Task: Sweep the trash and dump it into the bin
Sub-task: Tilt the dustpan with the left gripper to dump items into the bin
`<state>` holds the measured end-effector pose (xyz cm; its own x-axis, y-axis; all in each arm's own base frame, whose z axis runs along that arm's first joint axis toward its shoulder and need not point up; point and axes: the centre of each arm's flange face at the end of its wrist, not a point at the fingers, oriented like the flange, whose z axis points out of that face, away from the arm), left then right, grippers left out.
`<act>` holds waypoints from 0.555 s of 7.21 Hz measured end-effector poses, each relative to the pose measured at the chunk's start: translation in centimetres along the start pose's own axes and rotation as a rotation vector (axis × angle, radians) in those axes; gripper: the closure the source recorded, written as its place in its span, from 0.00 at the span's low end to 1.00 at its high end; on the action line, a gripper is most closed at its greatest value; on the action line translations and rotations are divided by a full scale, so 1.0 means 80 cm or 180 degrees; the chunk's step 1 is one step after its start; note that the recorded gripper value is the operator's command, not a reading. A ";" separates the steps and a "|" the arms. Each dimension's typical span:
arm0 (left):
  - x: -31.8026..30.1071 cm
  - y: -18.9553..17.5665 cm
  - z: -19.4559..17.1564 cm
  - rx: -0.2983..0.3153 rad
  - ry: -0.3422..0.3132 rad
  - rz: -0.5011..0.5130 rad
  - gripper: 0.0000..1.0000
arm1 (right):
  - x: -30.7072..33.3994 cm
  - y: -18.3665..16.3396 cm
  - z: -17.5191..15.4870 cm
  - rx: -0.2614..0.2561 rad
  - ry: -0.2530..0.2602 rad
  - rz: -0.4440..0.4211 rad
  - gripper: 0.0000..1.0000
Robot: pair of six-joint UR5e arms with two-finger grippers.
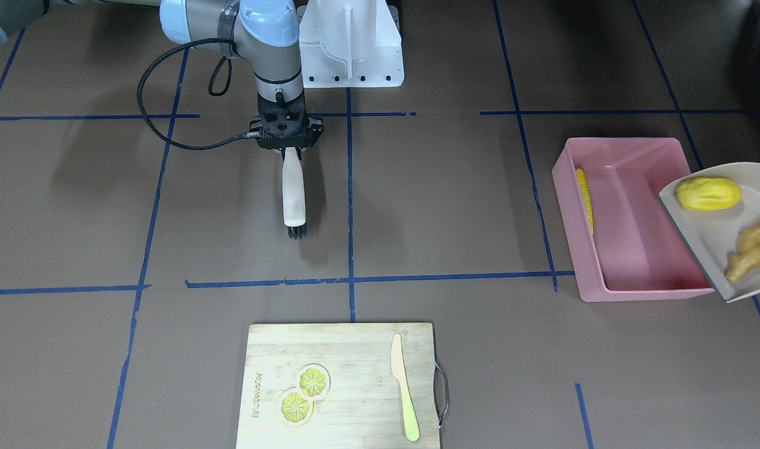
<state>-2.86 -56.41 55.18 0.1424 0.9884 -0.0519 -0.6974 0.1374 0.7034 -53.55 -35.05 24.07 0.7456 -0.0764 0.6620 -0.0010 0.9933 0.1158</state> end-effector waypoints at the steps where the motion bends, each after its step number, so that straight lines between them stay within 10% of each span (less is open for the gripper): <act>1: 0.001 -0.002 -0.004 -0.0123 -0.0049 0.0189 1.00 | 0.000 0.001 0.000 -0.0002 0.0000 -0.0001 1.00; 4: 0.002 -0.009 -0.014 -0.0245 -0.0124 0.0376 1.00 | -0.001 0.002 0.001 -0.0007 0.0001 -0.0003 1.00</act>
<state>-3.11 -56.31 53.85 0.0821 0.9950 0.0567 -0.7625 0.0261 0.6464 -53.64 -34.90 24.13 0.7457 -0.0774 0.6617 0.0012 0.9934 0.1149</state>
